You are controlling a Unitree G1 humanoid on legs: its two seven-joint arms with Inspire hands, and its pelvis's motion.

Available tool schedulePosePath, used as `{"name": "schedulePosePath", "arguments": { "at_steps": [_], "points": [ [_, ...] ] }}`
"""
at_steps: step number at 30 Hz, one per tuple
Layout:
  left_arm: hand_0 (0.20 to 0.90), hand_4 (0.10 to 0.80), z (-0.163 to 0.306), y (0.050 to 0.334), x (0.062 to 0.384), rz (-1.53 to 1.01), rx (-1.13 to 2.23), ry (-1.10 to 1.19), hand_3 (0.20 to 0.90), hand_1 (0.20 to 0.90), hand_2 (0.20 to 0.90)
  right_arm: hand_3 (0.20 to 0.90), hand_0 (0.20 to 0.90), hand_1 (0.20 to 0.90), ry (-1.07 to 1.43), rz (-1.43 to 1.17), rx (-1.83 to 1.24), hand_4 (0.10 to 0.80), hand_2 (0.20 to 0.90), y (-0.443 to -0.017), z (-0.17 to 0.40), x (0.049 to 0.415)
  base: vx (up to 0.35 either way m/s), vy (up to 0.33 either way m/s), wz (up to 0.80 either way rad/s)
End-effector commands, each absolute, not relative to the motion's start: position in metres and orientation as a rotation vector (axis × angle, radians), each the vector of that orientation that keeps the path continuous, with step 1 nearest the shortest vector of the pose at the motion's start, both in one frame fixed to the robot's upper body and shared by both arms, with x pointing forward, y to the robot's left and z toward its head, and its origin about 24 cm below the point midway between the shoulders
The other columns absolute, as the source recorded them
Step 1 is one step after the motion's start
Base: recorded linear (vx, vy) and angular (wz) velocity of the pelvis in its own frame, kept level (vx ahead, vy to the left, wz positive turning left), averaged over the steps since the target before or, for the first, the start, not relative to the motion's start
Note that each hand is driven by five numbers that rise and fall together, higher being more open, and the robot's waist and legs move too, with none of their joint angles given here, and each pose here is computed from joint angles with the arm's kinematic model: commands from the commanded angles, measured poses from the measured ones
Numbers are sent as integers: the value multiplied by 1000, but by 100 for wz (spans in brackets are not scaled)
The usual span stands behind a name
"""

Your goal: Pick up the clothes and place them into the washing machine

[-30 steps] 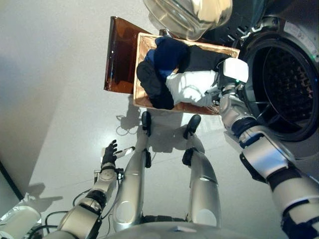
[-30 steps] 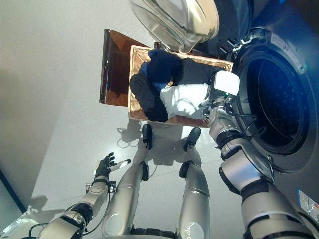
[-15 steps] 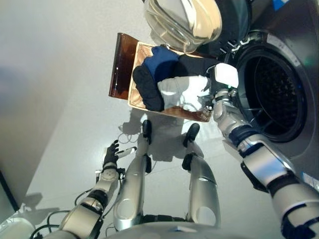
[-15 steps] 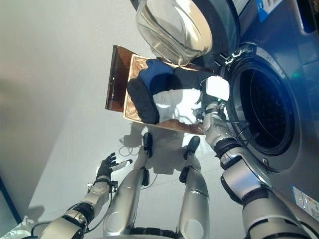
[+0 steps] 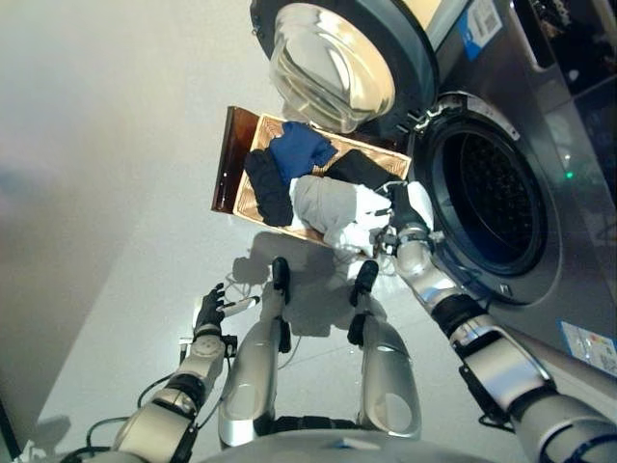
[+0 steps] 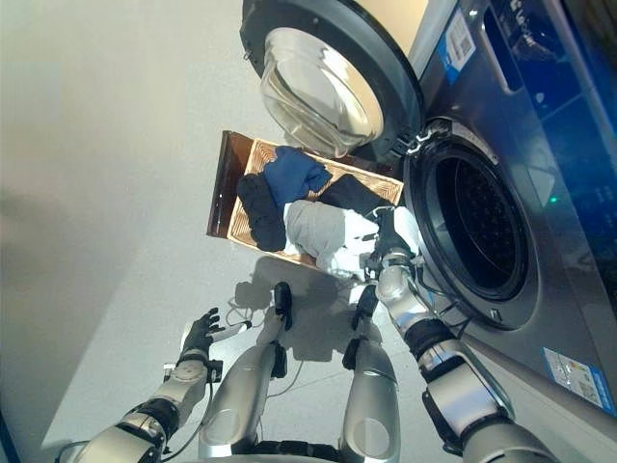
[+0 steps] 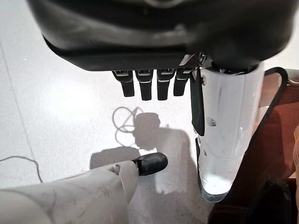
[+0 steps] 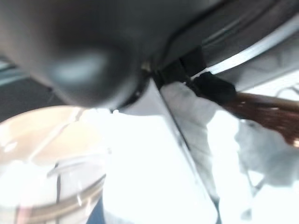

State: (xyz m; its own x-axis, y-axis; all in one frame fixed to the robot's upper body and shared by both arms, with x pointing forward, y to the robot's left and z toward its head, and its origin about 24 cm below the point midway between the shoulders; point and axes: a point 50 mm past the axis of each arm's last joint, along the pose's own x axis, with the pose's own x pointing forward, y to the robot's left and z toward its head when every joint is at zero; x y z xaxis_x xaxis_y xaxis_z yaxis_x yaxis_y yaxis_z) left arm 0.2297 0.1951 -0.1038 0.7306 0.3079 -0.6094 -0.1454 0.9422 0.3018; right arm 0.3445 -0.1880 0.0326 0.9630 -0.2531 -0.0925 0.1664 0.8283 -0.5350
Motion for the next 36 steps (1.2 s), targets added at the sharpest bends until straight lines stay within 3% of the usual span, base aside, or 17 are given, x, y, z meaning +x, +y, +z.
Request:
{"name": "schedulePosePath", "arguments": {
  "at_steps": [1,17,36],
  "points": [
    [900,800,-123,210,197,284,294,828,900,900,900,200,200,200,-84,-190,-257,300,200,-160,81,360,17,19,-9],
    [900,800,-128,205,191,267,290,857,900,900,900,200,200,200,-43,-228,-52,300,200,-168,73,357,1,1,0],
    [900,800,-132,202,187,243,247,887,900,900,900,200,200,200,33,-375,469,300,200,-196,49,349,0,0,0]
  ]
}}
